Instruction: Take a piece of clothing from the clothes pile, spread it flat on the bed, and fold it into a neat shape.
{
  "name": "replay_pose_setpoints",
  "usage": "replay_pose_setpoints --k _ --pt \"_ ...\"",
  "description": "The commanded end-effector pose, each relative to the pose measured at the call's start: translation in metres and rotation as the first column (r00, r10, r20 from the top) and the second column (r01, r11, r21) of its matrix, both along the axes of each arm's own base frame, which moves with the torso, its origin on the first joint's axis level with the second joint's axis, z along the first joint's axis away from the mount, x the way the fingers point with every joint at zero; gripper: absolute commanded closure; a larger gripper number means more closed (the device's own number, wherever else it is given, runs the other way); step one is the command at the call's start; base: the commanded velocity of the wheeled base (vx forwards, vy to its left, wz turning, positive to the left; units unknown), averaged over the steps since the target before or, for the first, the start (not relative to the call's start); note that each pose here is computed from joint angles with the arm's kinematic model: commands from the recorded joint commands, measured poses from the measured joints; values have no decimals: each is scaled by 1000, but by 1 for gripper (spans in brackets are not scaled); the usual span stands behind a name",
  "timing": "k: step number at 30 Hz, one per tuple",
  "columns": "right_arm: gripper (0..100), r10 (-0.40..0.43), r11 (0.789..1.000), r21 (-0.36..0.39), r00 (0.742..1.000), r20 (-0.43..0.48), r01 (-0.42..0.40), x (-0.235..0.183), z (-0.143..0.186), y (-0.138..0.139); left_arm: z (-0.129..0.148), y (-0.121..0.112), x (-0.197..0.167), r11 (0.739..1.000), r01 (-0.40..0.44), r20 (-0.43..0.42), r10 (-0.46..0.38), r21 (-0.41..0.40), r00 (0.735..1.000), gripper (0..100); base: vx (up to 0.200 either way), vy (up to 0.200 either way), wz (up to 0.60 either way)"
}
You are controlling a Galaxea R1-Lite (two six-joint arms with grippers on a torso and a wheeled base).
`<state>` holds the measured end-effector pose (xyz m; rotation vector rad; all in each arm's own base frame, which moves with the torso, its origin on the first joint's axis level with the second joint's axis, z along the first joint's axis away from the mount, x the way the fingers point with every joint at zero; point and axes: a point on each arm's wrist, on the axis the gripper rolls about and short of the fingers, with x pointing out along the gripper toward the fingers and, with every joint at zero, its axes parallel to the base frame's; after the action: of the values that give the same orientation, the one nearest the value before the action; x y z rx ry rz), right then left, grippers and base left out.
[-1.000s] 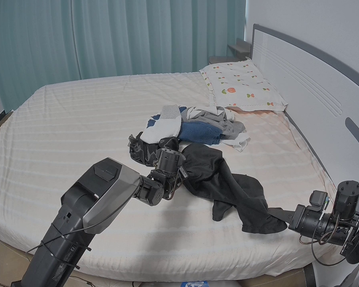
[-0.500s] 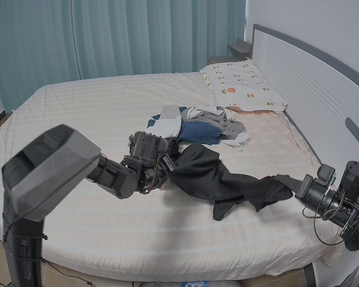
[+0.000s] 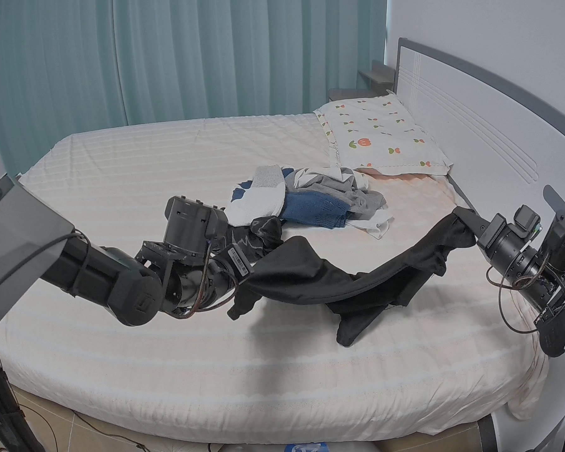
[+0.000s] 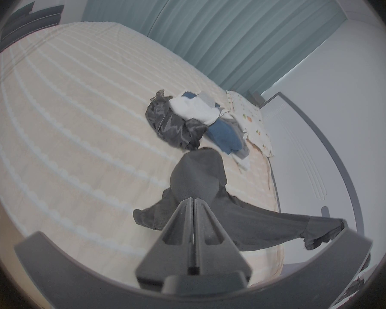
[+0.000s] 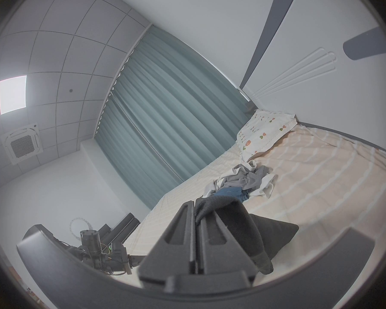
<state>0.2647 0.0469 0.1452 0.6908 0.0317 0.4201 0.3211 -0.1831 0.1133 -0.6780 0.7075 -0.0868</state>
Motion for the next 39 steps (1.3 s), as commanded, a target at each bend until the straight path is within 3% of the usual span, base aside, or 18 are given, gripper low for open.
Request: replay_pose_setpoints --k 1,6,7,25,33,37,39 --pt "100 -12 1000 -5 998 -58 12 13 -24 -1 -39 -8 2 999 27 -97 -23 44 995 100 0 0 0" --pt "100 -59 998 -8 992 -107 59 22 -39 -5 -72 -17 4 996 55 -168 -42 77 985 100 0 0 0" --pt "100 -64 998 -9 991 -114 64 23 -41 -6 -74 -18 4 995 60 -170 -47 75 984 0 0 0 0" --pt "100 -107 994 -10 985 -133 106 23 -45 -17 -93 -28 6 984 177 -178 -168 34 970 0 0 0 0" --pt "100 -105 994 -13 983 -151 104 23 -50 -17 -106 -26 2 972 214 -181 -194 94 964 0 0 0 0" --pt "100 -104 995 -13 982 -159 103 20 -50 -17 -112 -16 -16 967 231 -224 -201 112 953 0 0 0 0" --pt "100 -102 995 -13 982 -159 101 20 -50 -17 -112 -15 -22 958 258 -185 -233 124 955 0 0 0 0"
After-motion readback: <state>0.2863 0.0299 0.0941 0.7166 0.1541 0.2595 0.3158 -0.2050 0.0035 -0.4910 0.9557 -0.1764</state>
